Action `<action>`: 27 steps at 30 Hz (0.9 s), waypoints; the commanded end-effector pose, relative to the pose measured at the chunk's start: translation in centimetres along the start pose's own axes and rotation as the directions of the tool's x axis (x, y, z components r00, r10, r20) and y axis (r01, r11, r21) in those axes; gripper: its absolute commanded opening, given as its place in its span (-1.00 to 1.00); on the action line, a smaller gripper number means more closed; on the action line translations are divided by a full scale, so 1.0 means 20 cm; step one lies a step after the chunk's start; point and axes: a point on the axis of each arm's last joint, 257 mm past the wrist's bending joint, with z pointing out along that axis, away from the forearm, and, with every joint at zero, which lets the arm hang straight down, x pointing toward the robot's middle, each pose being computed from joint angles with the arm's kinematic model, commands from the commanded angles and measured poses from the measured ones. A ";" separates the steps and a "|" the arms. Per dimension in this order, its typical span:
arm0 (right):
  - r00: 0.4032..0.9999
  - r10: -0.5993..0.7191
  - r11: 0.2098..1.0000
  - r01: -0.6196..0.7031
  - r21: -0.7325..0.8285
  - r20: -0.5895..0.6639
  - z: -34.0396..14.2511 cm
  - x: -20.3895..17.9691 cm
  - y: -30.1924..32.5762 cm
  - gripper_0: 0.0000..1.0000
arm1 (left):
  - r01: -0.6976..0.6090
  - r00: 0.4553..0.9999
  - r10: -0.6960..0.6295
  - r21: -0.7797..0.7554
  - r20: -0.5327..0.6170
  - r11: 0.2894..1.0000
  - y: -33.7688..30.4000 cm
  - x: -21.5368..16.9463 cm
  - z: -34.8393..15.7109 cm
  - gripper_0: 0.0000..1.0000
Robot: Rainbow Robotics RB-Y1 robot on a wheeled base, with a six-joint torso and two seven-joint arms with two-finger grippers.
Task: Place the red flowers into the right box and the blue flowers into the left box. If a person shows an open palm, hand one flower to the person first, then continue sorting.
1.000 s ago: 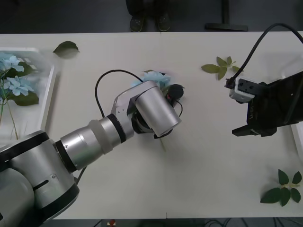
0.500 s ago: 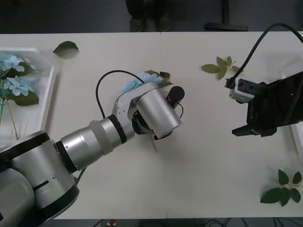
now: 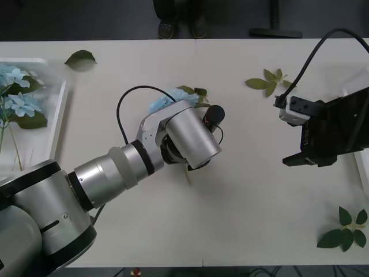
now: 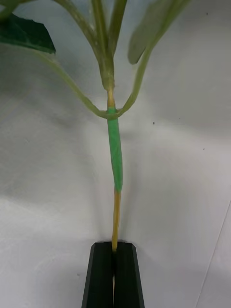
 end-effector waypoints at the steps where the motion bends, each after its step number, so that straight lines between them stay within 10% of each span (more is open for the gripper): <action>1: 0.999 -0.046 0.998 0.045 0.037 0.014 -0.05 -0.05 -0.04 0.83 | -0.042 0.999 0.042 0.032 0.020 0.999 -0.10 -0.02 -0.06 -1.00; 27: 0.999 -0.046 0.998 0.045 0.037 0.014 -0.05 -0.05 -0.04 0.83 | -0.043 0.999 0.043 -0.092 0.004 0.995 0.10 -0.18 -0.20 -1.00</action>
